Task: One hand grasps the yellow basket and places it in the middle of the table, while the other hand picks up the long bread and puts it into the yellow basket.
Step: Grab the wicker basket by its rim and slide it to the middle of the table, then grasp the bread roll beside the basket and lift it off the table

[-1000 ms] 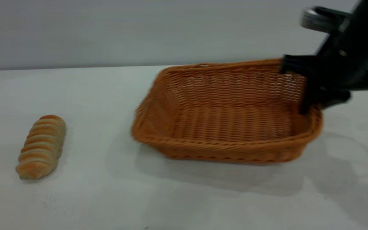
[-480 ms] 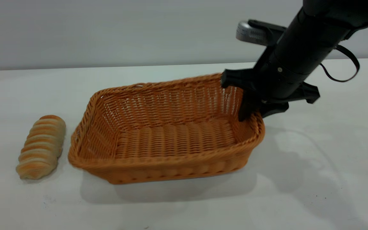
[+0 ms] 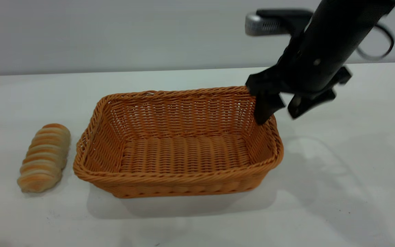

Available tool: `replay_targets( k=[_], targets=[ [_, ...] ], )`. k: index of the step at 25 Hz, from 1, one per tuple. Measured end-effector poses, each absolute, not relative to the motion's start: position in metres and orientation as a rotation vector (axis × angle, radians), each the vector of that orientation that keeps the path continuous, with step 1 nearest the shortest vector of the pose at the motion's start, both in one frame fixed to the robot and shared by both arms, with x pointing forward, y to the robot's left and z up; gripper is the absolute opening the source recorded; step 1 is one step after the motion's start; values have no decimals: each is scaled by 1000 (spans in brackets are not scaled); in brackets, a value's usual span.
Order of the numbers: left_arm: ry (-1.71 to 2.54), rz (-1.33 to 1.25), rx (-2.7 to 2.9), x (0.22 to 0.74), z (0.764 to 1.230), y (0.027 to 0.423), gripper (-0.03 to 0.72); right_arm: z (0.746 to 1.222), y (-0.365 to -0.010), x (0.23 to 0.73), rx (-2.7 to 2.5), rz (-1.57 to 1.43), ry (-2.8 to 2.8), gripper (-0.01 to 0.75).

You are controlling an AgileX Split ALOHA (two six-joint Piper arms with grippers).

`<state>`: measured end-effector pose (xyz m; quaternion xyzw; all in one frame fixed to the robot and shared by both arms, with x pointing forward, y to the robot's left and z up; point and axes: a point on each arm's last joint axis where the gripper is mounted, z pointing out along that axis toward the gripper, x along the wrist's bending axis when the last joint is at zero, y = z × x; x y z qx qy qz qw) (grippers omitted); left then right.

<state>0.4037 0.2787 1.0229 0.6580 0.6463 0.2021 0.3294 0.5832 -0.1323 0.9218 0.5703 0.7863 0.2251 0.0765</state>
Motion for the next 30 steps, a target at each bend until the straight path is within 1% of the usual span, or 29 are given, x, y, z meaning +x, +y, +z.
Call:
replay_targets(
  k=[7,14,23,30],
  targets=[
    [1751,540,1692,435,1001,280,524,972,-140,568,1628,681,2369,589],
    [1842,533,1731,467,958,282,524,1011,-148,549,1601,707,2378,589],
    [1875,651,1706,501,907,288,524,1064,-159,520,1485,816,2360,589],
    [1880,736,1697,514,871,292,524,1108,-174,480,1364,881,2393,587]
  ],
)
